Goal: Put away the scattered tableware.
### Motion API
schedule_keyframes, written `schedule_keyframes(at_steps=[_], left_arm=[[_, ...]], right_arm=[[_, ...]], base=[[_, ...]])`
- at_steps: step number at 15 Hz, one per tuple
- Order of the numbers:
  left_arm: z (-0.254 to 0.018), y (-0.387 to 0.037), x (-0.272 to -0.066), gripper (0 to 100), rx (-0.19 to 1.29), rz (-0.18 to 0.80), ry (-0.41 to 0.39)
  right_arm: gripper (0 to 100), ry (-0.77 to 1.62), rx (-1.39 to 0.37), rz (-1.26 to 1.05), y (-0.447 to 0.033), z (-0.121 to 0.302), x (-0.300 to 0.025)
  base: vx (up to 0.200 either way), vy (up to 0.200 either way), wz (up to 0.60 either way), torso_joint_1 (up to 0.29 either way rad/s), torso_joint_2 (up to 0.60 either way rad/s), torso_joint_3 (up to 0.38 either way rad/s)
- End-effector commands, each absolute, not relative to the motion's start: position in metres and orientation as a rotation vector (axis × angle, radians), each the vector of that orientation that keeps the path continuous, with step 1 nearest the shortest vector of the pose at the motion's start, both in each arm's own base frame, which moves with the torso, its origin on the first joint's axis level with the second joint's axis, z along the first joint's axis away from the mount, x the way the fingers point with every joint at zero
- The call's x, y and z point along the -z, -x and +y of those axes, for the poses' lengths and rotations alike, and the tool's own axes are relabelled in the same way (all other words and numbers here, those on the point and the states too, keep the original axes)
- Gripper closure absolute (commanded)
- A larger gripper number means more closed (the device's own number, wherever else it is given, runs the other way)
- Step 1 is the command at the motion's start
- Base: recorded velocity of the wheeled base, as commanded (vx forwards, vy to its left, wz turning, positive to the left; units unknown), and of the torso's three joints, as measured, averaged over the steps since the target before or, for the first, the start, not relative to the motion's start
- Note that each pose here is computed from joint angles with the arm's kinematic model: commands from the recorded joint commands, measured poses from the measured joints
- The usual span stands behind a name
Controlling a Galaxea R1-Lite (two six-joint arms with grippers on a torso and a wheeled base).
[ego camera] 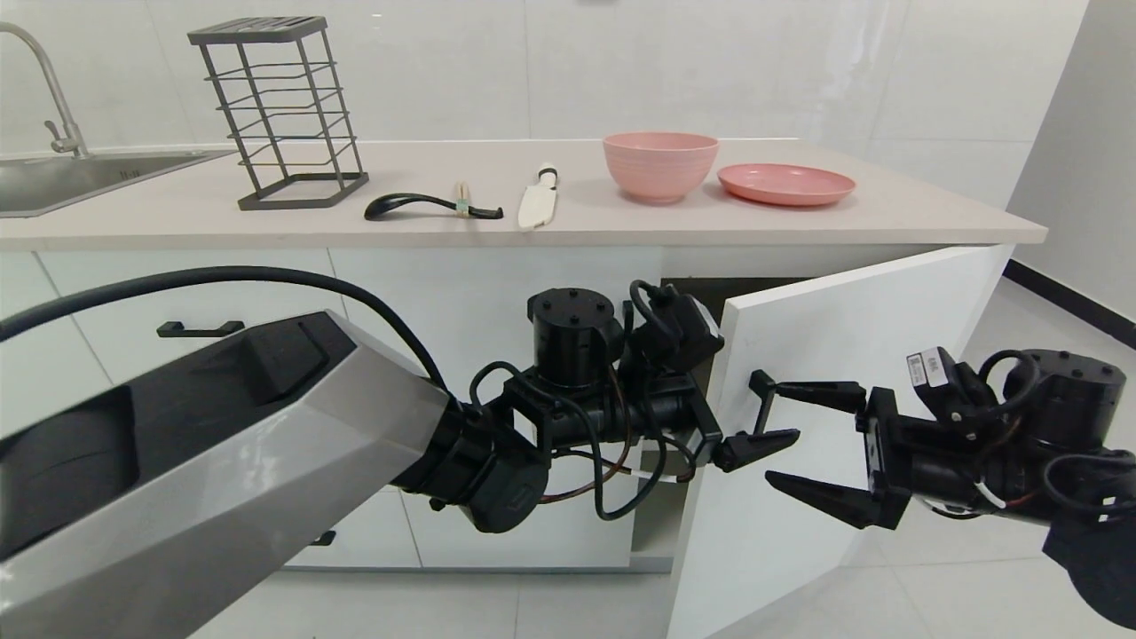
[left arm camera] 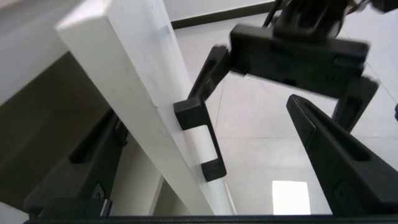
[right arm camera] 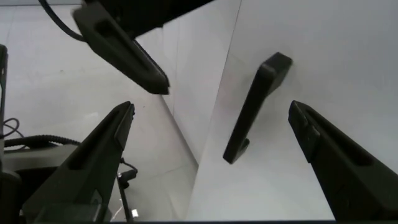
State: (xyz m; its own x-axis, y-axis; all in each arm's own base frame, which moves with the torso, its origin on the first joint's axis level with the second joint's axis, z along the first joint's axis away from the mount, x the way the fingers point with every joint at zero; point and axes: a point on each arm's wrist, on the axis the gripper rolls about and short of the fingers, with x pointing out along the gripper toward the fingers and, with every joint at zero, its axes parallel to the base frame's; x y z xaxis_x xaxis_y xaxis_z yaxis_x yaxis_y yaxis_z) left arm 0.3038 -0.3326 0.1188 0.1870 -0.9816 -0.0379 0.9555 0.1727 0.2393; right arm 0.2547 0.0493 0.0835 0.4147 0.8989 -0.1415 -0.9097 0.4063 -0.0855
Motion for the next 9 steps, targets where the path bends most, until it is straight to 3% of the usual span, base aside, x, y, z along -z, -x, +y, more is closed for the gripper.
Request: schedule_keyframes(at_steps=[1, 7, 9], left_arm=[[-0.334, -0.306, -0.114, 0, 1.377, -0.131, -0.229], [-0.333, -0.310, -0.116, 0, 1.368, -0.138, -0.226], [-0.335, -0.308, -0.117, 0, 1.372, -0.141, -0.202]], right_arm=[[0, 0.137, -1.123, 0.122, -0.250, 0.045, -0.077], [0, 0.192, -1.113, 0.032, -0.186, 0.031, -0.105], [0, 0.315, -1.052, -0.191, -0.154, 0.025, -0.148]], base=[[0.000, 0.000, 0.00, 0.000, 0.00, 0.000], [0.000, 0.000, 0.00, 0.000, 0.00, 0.000], [0.000, 0.000, 0.00, 0.000, 0.00, 0.000]])
